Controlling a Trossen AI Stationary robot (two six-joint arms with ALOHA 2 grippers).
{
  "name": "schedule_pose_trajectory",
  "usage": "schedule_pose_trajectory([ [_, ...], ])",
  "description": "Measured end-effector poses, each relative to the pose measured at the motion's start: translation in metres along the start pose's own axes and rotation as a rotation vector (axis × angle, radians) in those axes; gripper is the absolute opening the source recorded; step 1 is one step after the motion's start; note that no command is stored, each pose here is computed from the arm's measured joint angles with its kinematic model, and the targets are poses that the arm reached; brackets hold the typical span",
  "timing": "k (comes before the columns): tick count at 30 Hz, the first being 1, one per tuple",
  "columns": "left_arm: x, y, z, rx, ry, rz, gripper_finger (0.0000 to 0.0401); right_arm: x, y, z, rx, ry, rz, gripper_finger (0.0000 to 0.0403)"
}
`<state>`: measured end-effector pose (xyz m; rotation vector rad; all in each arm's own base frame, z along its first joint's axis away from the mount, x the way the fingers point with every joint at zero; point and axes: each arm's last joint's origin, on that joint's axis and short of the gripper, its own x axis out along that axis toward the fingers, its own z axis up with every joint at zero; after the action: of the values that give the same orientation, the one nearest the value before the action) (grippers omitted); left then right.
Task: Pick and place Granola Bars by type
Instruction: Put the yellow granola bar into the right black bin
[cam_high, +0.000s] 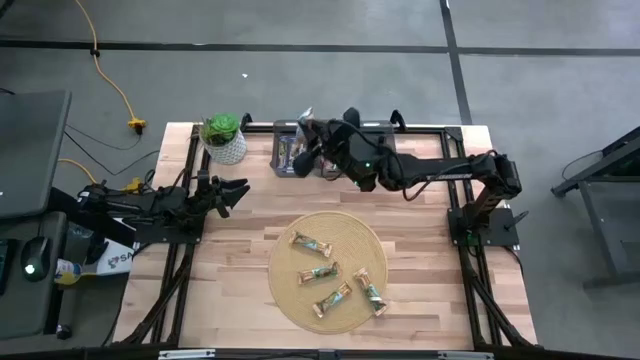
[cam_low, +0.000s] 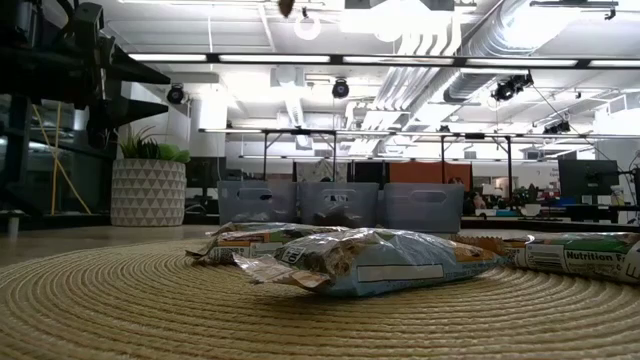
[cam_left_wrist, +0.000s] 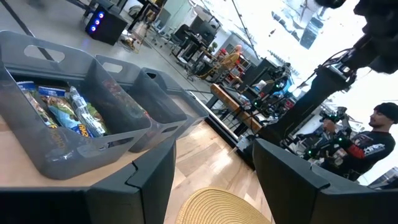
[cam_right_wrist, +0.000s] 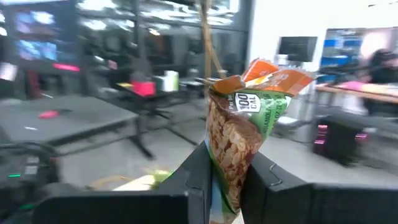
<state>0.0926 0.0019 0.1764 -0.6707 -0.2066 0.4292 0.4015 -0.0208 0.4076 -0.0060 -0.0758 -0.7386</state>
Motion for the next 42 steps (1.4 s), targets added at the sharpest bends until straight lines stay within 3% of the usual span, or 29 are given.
schedule_pose_trajectory([
  [10,0.0,0.0,0.0,0.0,0.0,0.0,0.0211,0.006,-0.055,0.039,-0.161,0.217,-0.478,0.0041],
  [14,0.0,0.0,0.0,0.0,0.0,0.0,0.0211,0.012,-0.09,0.037,-0.171,0.316,-0.581,0.0041],
  [17,0.0,0.0,0.0,0.0,0.0,0.0,0.0211,0.021,-0.12,0.026,-0.149,0.422,-0.597,0.0041],
  [25,0.0,0.0,0.0,0.0,0.0,0.0,0.0211,0.049,-0.201,-0.026,0.066,0.691,-0.564,0.0041],
  [30,0.0,0.0,0.0,0.0,0.0,0.0,0.0211,0.053,-0.234,-0.076,0.174,0.853,-0.506,0.0041],
  [37,0.0,0.0,0.0,0.0,0.0,0.0,0.0211,0.039,-0.241,-0.155,0.336,1.025,-0.444,0.0041],
  [42,0.0,0.0,0.0,0.0,0.0,0.0,0.0211,0.025,-0.237,-0.194,0.407,1.083,-0.431,0.0041],
])
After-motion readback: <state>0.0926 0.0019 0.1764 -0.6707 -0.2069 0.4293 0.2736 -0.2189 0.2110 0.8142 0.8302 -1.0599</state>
